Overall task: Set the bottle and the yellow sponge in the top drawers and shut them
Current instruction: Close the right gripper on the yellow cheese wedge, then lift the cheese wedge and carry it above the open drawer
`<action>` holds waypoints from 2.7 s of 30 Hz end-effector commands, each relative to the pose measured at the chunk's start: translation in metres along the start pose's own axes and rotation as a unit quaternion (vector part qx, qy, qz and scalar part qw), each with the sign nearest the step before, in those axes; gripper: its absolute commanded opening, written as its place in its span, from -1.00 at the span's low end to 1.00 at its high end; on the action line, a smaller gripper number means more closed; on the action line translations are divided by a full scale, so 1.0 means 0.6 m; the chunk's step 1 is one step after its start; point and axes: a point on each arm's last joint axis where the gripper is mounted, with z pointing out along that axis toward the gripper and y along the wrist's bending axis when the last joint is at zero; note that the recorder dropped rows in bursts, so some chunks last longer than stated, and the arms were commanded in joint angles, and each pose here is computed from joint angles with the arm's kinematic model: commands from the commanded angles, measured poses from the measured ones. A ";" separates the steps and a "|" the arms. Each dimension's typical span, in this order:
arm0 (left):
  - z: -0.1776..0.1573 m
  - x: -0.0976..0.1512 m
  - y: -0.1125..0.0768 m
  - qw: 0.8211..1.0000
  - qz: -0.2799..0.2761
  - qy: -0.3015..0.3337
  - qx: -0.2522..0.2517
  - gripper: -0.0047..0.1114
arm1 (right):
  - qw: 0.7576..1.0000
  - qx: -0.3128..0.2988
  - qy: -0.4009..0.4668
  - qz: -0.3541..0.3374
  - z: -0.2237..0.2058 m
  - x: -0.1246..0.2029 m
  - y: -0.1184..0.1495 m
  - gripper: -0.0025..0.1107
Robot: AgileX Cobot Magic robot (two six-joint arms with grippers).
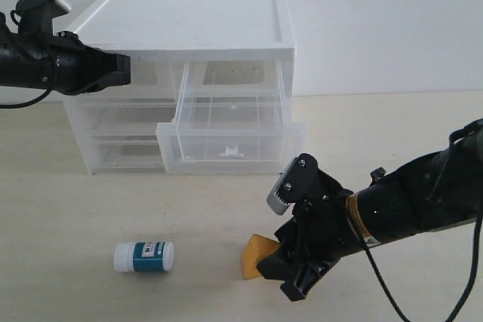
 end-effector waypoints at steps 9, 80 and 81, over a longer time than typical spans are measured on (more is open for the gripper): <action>0.001 -0.011 0.011 0.999 -0.011 -0.017 -0.031 -0.85 | 0.997 0.026 0.005 -0.069 -0.003 -0.001 -0.007 0.00; 0.001 -0.010 0.011 0.999 -0.009 -0.015 -0.031 -0.85 | 0.997 -0.072 -0.017 -0.007 -0.082 -0.038 0.056 -0.96; 0.001 -0.010 0.011 0.999 -0.009 -0.015 -0.031 -0.85 | 0.997 -0.072 -0.019 -0.008 -0.087 -0.039 0.059 -0.96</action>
